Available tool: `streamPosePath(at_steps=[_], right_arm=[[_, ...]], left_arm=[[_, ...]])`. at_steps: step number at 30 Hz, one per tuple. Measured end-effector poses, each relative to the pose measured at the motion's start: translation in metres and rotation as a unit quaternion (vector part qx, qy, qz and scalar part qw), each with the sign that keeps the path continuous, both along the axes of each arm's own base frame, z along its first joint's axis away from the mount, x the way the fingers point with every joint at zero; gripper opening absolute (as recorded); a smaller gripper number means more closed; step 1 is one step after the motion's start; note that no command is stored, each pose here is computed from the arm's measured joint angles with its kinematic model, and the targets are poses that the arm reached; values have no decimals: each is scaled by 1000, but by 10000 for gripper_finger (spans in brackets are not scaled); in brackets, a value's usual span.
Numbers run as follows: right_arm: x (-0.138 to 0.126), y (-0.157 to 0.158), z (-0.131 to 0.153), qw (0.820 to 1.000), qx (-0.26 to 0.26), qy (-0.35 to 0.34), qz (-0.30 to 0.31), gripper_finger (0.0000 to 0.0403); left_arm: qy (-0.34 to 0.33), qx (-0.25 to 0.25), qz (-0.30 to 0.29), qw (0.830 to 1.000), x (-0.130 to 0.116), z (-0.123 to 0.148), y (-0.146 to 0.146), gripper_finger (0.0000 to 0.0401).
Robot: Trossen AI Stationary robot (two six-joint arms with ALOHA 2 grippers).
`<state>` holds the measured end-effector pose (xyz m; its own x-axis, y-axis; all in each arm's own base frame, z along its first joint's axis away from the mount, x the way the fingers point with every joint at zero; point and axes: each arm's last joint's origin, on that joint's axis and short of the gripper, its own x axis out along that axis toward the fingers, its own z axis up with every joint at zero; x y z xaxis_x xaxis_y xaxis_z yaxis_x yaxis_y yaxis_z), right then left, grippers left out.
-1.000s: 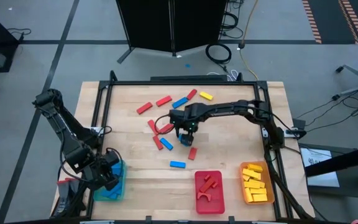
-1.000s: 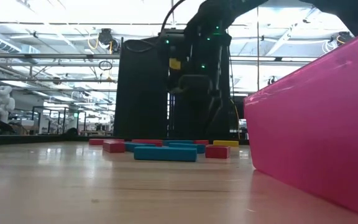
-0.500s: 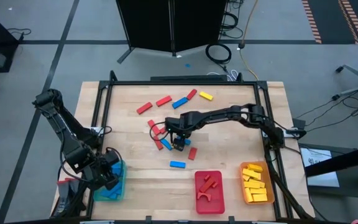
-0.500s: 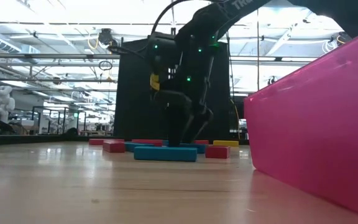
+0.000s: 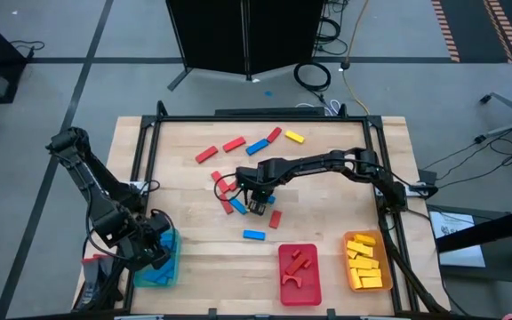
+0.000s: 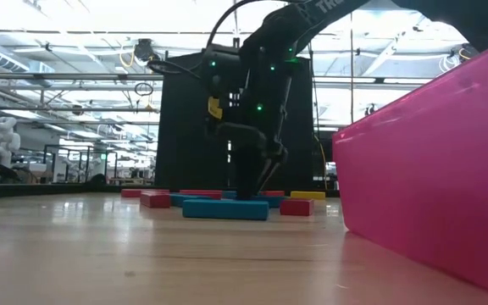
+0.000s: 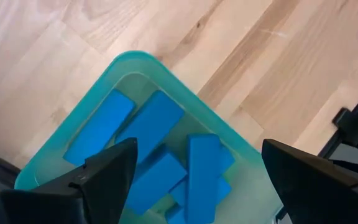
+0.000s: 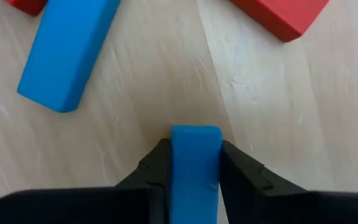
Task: Sort blocks
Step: Put the blue block into the blue bin
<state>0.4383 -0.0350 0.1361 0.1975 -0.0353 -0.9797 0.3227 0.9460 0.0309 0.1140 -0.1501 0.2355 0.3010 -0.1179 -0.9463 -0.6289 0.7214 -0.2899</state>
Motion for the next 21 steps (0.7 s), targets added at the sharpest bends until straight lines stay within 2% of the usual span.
streamPosePath(at_steps=[4, 6, 11, 13, 15, 19, 21], right_arm=[[2, 0, 12, 1000, -3, -8, 17, 78], [2, -2, 26, 1000, 1, -18, 21, 78], [4, -9, 116, 987, -18, -155, 34, 78], [1, -12, 153, 976, -30, -214, 36, 78], [-4, -16, 186, 962, -41, -266, 38, 78], [-23, -21, 259, 917, -54, -394, 46, 78], [-31, -21, 283, 893, -46, -444, 62, 78]], left_arm=[[-32, 9, 23, 999, 6, 1, 2, 350], [-66, 24, 43, 997, 9, 4, 6, 350], [-179, 86, 110, 974, 19, 14, 22, 350], [-230, 121, 141, 955, 22, 19, 30, 350], [-285, 164, 171, 929, 24, 26, 40, 350], [-385, 232, 236, 861, 27, 44, 58, 350], [-410, 254, 243, 842, 29, 54, 64, 350]])
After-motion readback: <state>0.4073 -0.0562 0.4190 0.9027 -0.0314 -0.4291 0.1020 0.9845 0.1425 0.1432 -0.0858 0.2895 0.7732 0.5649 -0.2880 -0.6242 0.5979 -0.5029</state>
